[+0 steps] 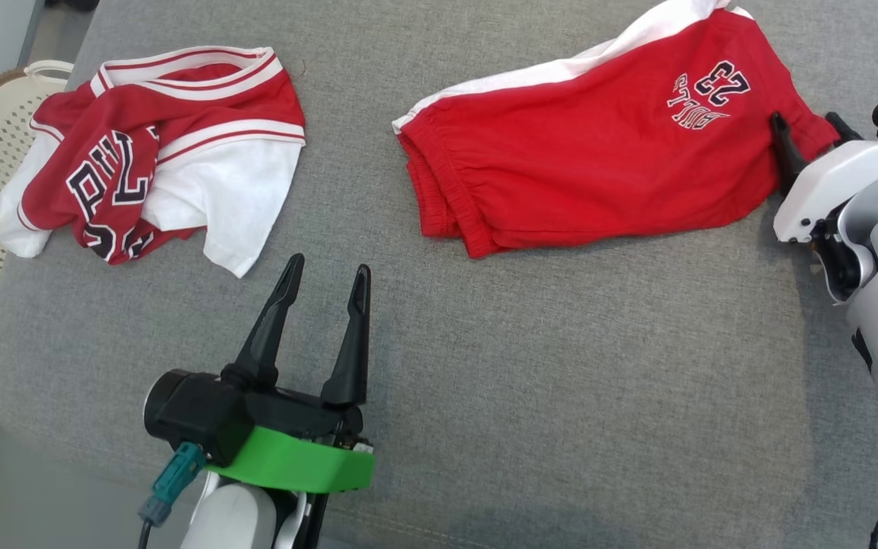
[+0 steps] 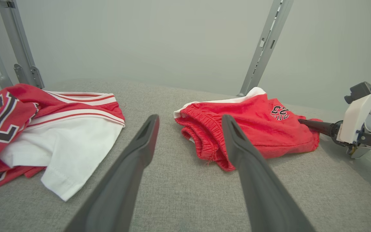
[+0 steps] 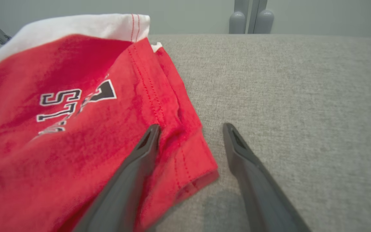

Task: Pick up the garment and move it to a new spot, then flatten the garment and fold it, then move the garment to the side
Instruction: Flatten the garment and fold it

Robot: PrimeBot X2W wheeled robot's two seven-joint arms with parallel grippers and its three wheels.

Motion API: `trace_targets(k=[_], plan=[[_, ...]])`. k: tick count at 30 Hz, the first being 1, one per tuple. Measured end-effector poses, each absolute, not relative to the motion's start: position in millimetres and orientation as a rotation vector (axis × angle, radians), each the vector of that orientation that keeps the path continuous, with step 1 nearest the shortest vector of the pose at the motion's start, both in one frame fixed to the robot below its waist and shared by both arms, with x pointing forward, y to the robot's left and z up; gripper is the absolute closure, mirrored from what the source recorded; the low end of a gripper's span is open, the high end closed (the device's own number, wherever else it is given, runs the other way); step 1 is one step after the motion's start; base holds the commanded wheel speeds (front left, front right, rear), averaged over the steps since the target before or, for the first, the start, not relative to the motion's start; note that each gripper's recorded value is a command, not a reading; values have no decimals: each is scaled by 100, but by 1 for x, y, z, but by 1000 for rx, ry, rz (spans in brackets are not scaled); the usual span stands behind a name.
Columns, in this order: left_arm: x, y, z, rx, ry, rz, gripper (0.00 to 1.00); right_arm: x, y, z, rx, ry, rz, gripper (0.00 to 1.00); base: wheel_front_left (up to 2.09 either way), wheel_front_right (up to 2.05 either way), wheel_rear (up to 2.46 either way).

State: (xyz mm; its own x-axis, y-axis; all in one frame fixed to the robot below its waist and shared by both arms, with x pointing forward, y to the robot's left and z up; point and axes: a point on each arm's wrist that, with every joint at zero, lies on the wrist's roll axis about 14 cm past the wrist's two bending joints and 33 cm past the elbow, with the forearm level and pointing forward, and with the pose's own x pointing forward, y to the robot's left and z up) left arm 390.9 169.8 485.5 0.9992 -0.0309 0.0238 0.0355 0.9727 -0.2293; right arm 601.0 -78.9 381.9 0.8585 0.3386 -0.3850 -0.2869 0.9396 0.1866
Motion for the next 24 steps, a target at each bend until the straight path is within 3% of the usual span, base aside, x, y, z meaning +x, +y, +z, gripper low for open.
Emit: trace_targets(k=[1,4,24], plan=[[391,170,485,-233,-18,-34,0,602,-78,381,124,431,328,59,0,0,0],[392,170,483,-236,-13,-33,0,602,-74,376,112,449,335,100,0,0,0],[388,152,495,-239,-42,-94,0,555,-92,386,152,417,283,100,0,0,0]])
